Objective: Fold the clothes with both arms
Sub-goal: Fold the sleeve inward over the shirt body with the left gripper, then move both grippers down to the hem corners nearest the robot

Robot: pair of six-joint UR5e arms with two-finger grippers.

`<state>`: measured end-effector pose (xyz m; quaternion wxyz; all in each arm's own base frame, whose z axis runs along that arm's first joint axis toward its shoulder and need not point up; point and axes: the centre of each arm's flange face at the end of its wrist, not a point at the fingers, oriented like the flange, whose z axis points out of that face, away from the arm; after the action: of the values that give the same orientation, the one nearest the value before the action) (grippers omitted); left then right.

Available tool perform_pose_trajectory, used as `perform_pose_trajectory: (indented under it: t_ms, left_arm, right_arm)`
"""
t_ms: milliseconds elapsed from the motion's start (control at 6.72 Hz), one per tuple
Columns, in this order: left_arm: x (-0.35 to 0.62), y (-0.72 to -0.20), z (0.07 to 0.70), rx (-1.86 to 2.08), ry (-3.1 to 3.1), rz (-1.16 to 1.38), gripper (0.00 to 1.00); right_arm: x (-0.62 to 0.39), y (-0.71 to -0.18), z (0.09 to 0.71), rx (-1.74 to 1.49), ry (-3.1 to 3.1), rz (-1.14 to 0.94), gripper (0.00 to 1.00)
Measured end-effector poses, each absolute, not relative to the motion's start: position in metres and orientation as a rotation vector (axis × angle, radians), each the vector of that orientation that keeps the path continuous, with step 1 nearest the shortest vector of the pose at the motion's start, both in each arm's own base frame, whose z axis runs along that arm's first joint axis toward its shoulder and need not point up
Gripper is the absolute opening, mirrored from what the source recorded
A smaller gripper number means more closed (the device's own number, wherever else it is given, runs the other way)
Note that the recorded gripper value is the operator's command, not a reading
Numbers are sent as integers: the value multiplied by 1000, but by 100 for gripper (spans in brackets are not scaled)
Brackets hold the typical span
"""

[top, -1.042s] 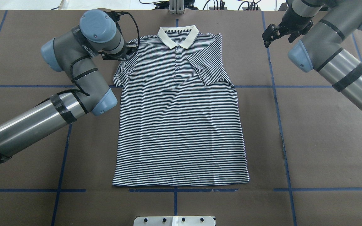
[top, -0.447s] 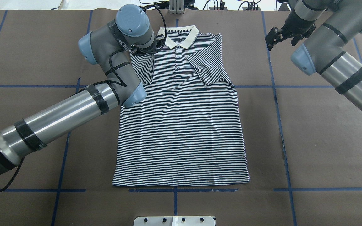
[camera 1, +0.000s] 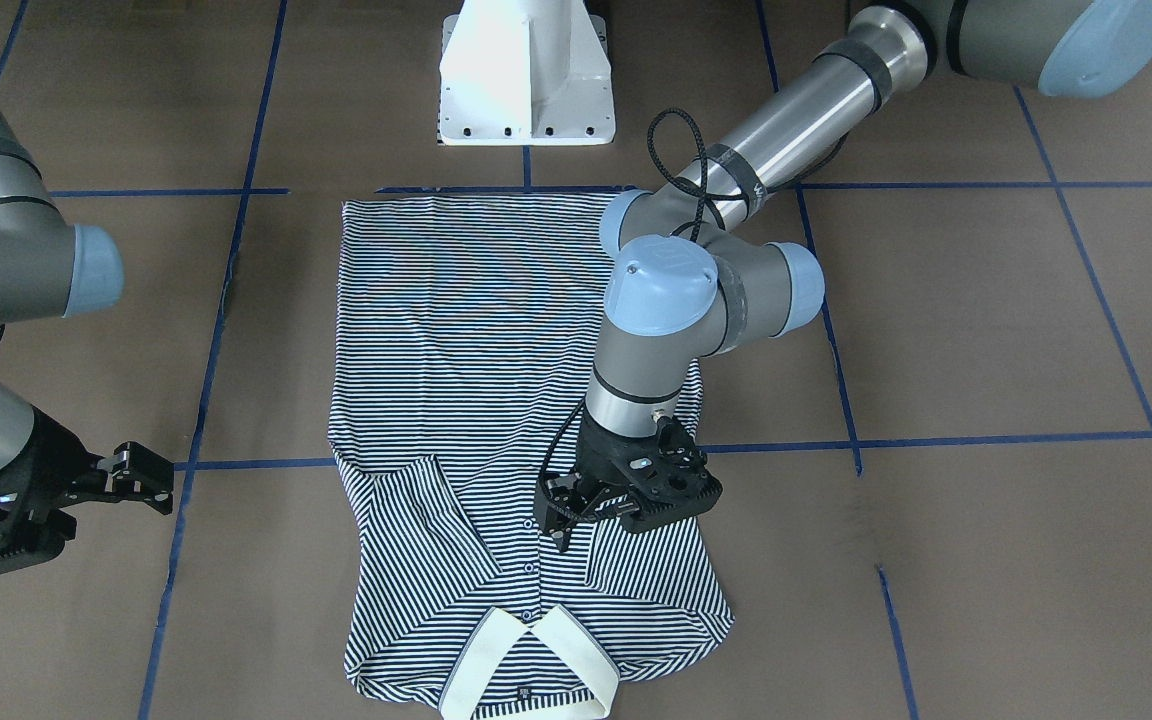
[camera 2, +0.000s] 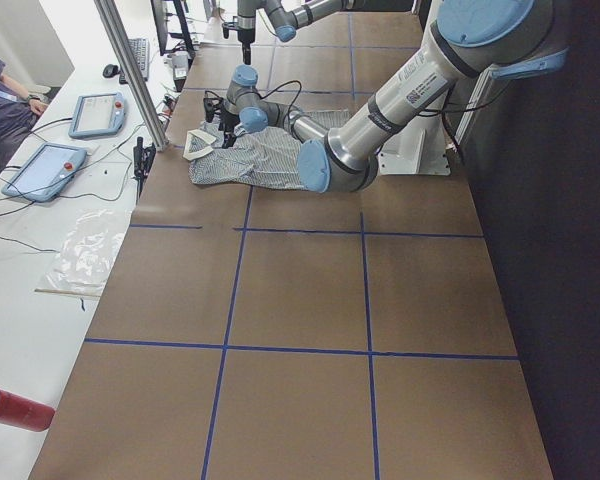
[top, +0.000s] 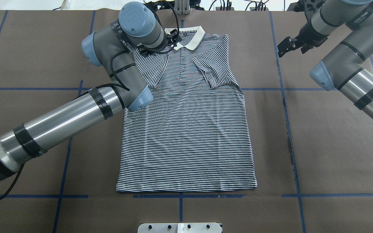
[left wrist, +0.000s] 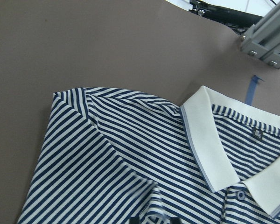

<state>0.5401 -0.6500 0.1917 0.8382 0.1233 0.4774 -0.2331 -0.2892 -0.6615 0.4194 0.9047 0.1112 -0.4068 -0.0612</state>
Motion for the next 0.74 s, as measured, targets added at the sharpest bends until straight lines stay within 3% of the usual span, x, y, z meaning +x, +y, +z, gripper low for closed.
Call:
perform_pose_trajectory:
  t_ms: [447, 744]
  left_arm:
    - [466, -571, 219, 212, 1014, -380, 100]
    - [420, -527, 213, 232, 1046, -354, 100]
  right_arm:
    - [-336, -587, 389, 104, -901, 92, 100]
    - [-383, -450, 382, 91, -853, 155, 100]
